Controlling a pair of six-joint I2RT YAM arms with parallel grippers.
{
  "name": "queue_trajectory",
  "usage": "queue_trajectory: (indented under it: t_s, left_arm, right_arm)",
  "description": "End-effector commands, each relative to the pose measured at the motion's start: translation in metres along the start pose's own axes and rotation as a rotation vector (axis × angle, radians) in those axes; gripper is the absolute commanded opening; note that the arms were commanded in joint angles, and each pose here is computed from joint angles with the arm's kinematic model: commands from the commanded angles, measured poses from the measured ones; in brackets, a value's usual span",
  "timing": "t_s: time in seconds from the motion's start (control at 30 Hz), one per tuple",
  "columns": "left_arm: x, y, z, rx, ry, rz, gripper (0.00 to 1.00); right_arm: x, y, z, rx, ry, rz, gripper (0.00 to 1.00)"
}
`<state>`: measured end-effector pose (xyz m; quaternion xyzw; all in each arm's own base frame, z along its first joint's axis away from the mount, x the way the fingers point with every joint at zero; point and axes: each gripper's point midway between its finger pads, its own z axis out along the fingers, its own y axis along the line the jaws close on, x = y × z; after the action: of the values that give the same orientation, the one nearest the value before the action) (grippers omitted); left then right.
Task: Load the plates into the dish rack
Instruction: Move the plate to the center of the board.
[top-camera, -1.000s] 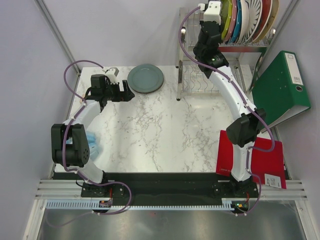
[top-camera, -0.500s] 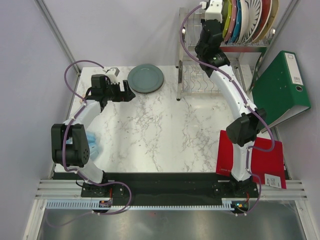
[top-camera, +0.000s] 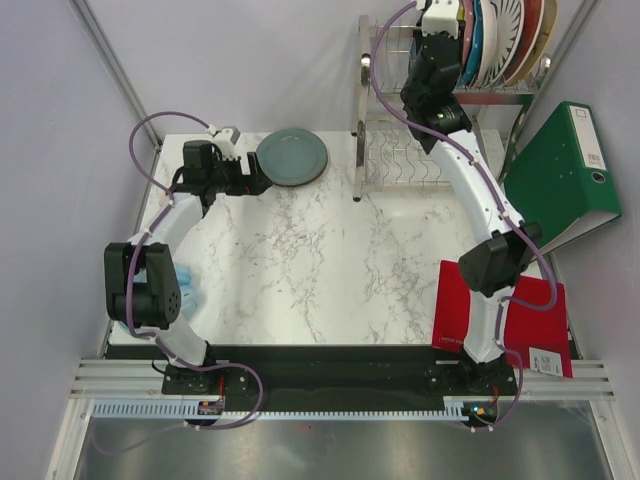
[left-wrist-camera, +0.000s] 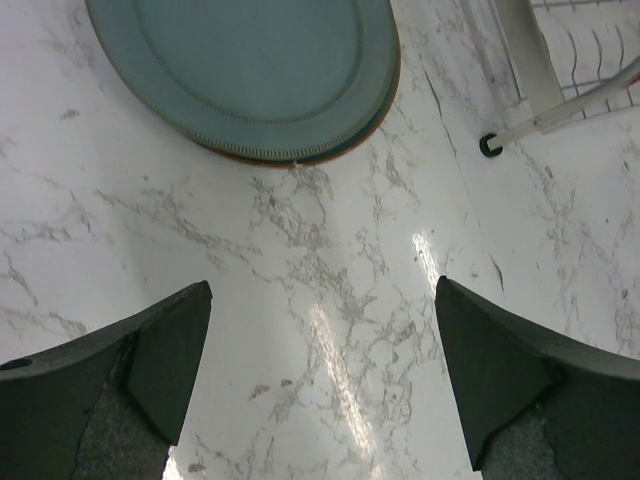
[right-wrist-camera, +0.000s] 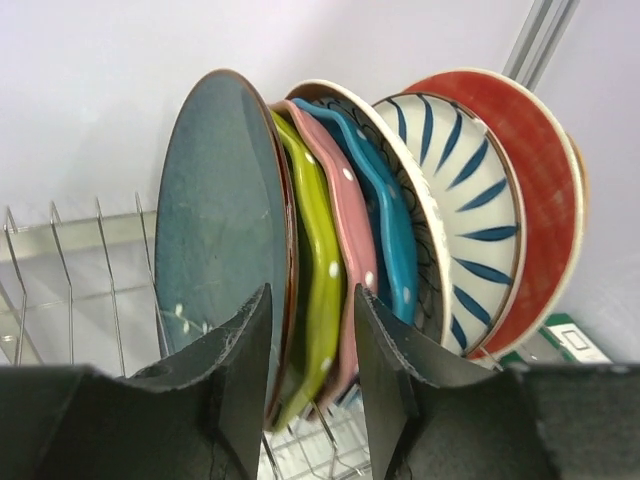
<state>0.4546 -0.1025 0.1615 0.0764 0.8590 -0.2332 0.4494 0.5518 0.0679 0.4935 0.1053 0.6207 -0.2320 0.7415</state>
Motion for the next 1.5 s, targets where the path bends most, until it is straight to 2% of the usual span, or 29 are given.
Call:
queue_trajectory:
  t_s: [0.0,0.03,0.07,0.1,0.13,0.17,0.23,0.27,0.3,0.33,0.4,0.43,0.47,0.67,0.9,1.03,1.07,1.13,1.17,1.23,1.33,1.37,1.43,1.47]
  left_arm:
    - [-0.066,-0.006,0.018,0.043,-0.106,0.067,1.0]
    - [-0.048,0.005,0.044,0.053,-0.032,0.028,1.0]
    - [-0.086,-0.008,0.045,0.108,-0.062,0.032,1.0]
    - [-0.084,-0.004,0.059,0.115,-0.018,-0.009,1.0]
    - [-0.05,0.009,0.083,0.104,0.111,-0.1,1.0]
    - [-0.076,0.009,0.088,0.102,0.076,-0.131,0.98]
    - [-0.078,0.026,0.103,0.029,0.047,-0.155,0.96]
    - [-0.071,0.034,0.111,0.004,0.053,-0.182,0.96]
    - [-0.071,0.04,0.115,-0.016,0.048,-0.188,0.94]
    - [-0.069,0.045,0.119,-0.033,0.047,-0.185,0.92]
    - [-0.058,0.058,0.126,-0.064,0.061,-0.21,0.89]
    - [-0.054,0.061,0.127,-0.067,0.066,-0.221,0.88]
    - [-0.048,0.063,0.13,-0.066,0.073,-0.226,0.87]
    - [-0.022,0.08,0.146,-0.076,0.111,-0.259,0.87]
    - [-0.011,0.084,0.163,-0.032,0.114,-0.332,0.89]
    - [-0.009,0.066,0.174,0.116,0.101,-0.432,0.88]
    - [0.0,0.062,0.177,0.139,0.115,-0.511,0.86]
    - [-0.004,0.05,0.178,0.24,0.09,-0.561,0.79]
    - [0.007,0.045,0.179,0.267,0.109,-0.652,0.74]
    - [0.014,0.034,0.176,0.327,0.118,-0.714,0.67]
    - [0.039,0.033,0.17,0.286,0.174,-0.82,0.57]
    - [0.042,0.033,0.169,0.283,0.181,-0.831,0.5]
    - [0.048,0.031,0.164,0.275,0.199,-0.858,0.43]
    - [0.051,0.03,0.163,0.278,0.207,-0.862,0.36]
  right_arm:
    - [-0.059,-0.049,-0.036,-0.008,-0.073,0.026,0.46]
    - [-0.054,-0.054,-0.04,-0.01,-0.053,0.004,0.47]
    - [-0.038,-0.055,-0.043,-0.006,-0.017,-0.031,0.47]
    - [-0.041,-0.066,-0.05,0.011,-0.007,-0.027,0.48]
    - [-0.027,-0.068,-0.055,0.003,0.05,-0.076,0.51]
    - [-0.017,-0.068,-0.06,0.001,0.078,-0.097,0.52]
    - [-0.02,-0.081,-0.074,-0.021,0.07,-0.095,0.54]
    - [0.003,-0.074,-0.081,-0.058,0.1,-0.139,0.55]
    - [-0.007,-0.078,-0.096,-0.106,0.075,-0.116,0.56]
    - [0.017,-0.067,-0.106,-0.17,0.106,-0.158,0.58]
    - [0.015,-0.062,-0.129,-0.278,0.093,-0.131,0.6]
    - [0.035,-0.055,-0.14,-0.326,0.145,-0.13,0.63]
    - [0.036,-0.054,-0.149,-0.366,0.156,-0.126,0.63]
    - [0.081,-0.044,-0.172,-0.45,0.282,-0.125,0.66]
    - [0.106,-0.027,-0.185,-0.536,0.352,-0.122,0.66]
    - [0.109,-0.02,-0.183,-0.542,0.368,-0.132,0.66]
    - [0.112,-0.019,-0.182,-0.542,0.376,-0.135,0.66]
    - [0.115,-0.017,-0.183,-0.548,0.389,-0.134,0.66]
    - [0.119,-0.014,-0.184,-0.554,0.398,-0.139,0.66]
    - [0.121,-0.011,-0.186,-0.565,0.412,-0.141,0.66]
    - [0.124,-0.006,-0.187,-0.576,0.421,-0.142,0.66]
    - [0.127,-0.004,-0.186,-0.577,0.429,-0.141,0.66]
    - [0.13,0.002,-0.187,-0.59,0.438,-0.135,0.66]
    - [0.131,0.004,-0.188,-0.594,0.441,-0.133,0.66]
